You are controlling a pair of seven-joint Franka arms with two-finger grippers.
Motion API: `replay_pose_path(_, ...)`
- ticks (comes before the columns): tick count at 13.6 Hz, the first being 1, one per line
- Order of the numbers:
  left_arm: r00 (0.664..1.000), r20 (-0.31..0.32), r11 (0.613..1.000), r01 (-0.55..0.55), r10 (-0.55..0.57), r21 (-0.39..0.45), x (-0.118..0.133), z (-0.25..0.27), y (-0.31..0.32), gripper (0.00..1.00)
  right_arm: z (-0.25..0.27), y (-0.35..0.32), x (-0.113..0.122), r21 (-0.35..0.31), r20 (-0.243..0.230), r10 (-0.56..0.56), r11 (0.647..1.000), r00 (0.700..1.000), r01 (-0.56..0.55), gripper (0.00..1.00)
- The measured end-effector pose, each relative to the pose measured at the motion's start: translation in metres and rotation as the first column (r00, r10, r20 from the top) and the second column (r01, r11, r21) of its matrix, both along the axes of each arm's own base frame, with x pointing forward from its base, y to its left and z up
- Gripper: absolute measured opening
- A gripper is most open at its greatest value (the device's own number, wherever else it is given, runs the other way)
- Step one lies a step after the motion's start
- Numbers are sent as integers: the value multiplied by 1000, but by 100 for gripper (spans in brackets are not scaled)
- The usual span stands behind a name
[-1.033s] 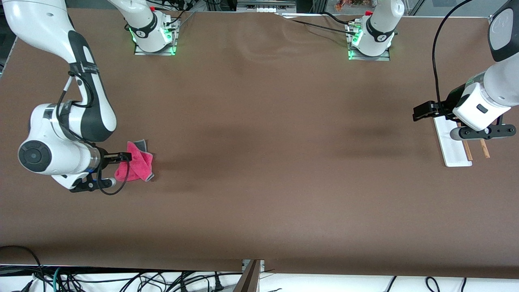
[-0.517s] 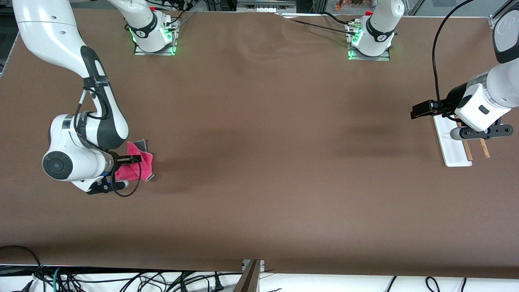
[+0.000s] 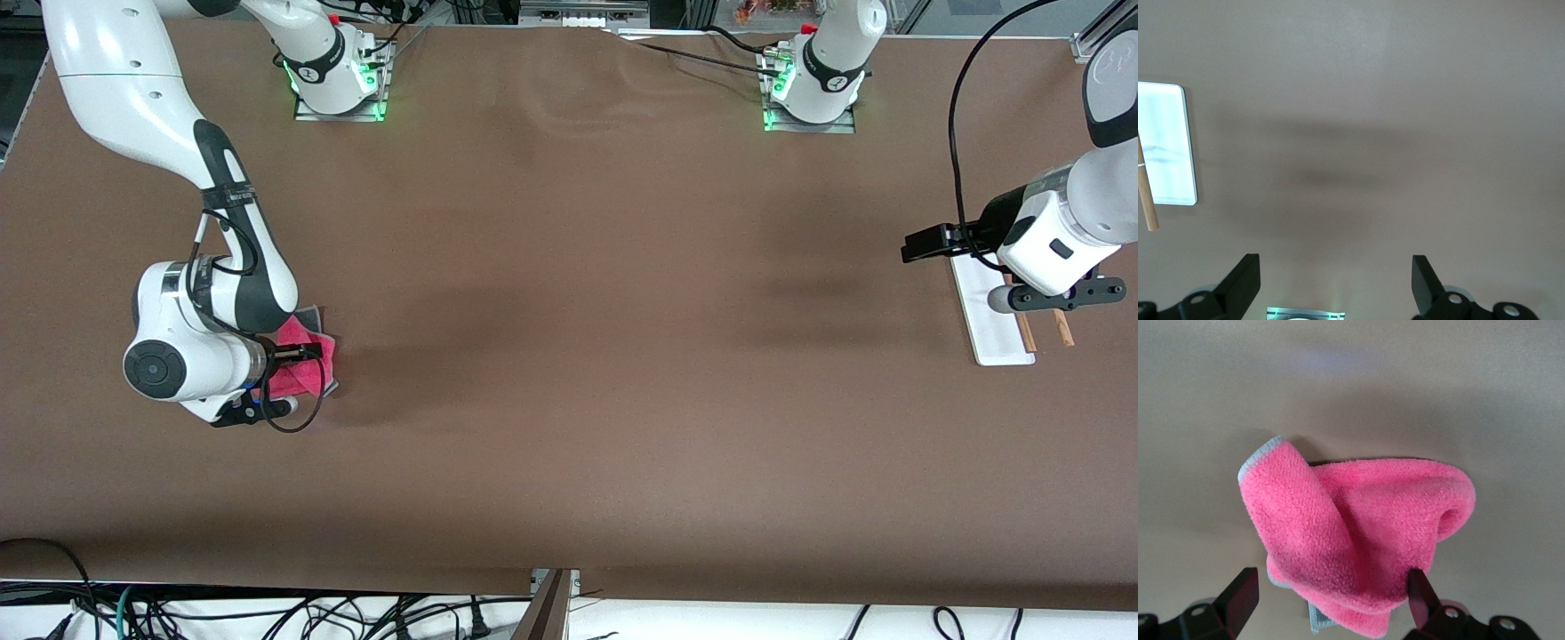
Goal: Pass towel and hang on rack
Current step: 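Close the right gripper on the pink towel's middle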
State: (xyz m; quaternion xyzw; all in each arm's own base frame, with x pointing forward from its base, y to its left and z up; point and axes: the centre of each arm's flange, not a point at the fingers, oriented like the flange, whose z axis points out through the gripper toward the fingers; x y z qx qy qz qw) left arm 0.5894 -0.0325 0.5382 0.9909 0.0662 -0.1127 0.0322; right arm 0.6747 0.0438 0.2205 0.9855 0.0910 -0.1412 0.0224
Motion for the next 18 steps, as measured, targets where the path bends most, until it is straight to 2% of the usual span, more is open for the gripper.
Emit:
replay_pose_path(1, 1000, 0, 1000, 1, -1, 0, 0, 0, -1, 100, -2, 0, 0, 0, 1, 0, 1000, 1000, 0, 98)
replay_pose_path(9, 1000, -3, 1000, 3, -3, 0, 0, 1, -3, 100, -6, 1, -1, 1, -4, 2, 1000, 1000, -2, 7)
replay_pose_path(10, 1000, -3, 1000, 2, -2, 0, 0, 1, -3, 100, -6, 4, -1, 3, -4, 5, 1000, 1000, -5, 2)
replay_pose_path(13, 1000, -3, 1000, 2, -2, 0, 0, 1, -3, 100, -3, 16, -1, 8, 2, 20, 1000, 1000, -20, 2)
replay_pose_path(18, 1000, -2, 1000, 0, 0, 0, 0, 1, -2, 100, 29, 44, 13, 31, 60, 54, 998, 997, -56, 2)
